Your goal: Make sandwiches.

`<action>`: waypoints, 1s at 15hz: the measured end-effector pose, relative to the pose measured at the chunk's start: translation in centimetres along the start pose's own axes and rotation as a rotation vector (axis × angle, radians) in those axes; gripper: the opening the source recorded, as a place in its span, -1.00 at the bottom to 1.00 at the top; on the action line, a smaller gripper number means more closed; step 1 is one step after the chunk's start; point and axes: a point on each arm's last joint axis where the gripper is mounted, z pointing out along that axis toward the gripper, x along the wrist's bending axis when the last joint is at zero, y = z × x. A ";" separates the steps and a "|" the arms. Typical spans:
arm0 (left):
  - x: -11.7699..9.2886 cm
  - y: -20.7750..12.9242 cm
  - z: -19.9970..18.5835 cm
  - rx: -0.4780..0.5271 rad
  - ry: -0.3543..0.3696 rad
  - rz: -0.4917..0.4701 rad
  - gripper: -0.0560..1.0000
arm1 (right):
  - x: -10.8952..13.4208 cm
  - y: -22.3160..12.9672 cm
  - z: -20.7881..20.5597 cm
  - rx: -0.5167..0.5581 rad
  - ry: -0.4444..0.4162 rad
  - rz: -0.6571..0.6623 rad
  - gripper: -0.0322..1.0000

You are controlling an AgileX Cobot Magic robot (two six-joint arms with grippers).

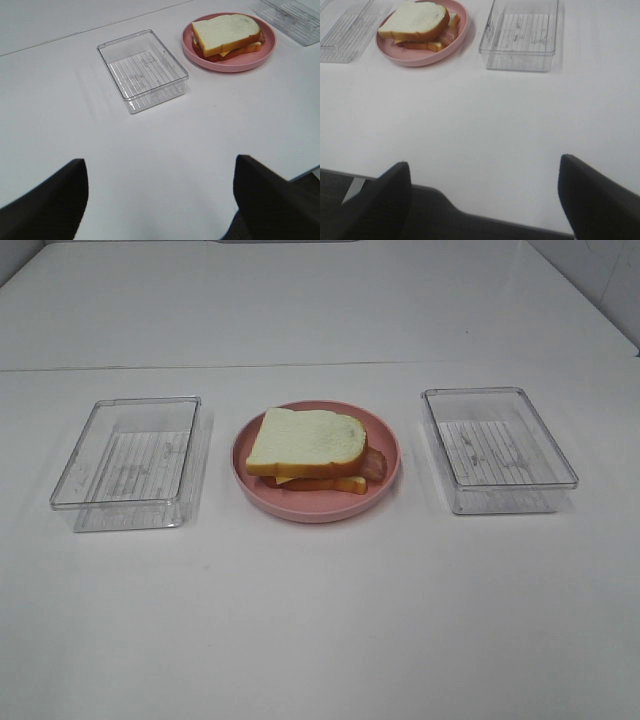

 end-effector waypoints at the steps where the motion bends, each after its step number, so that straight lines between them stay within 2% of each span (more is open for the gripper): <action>1: 0.0 0.0 0.0 0.000 0.000 0.000 0.54 | 0.0 0.1 0.3 -0.023 0.001 0.000 0.52; 11: 0.0 0.0 0.0 0.000 0.015 -0.004 0.54 | 0.0 0.3 1.0 -0.046 0.001 -0.018 0.52; 12: -0.1 0.0 -0.1 0.003 0.110 -0.051 0.54 | 0.0 0.3 1.0 -0.046 0.001 -0.018 0.52; 13: -0.1 0.0 -0.1 0.004 0.145 -0.068 0.54 | 0.0 0.3 1.0 -0.046 0.001 -0.018 0.52; 15: -0.2 -0.1 -0.2 0.007 0.278 -0.133 0.54 | 0.0 0.3 1.0 -0.049 -0.006 -0.012 0.52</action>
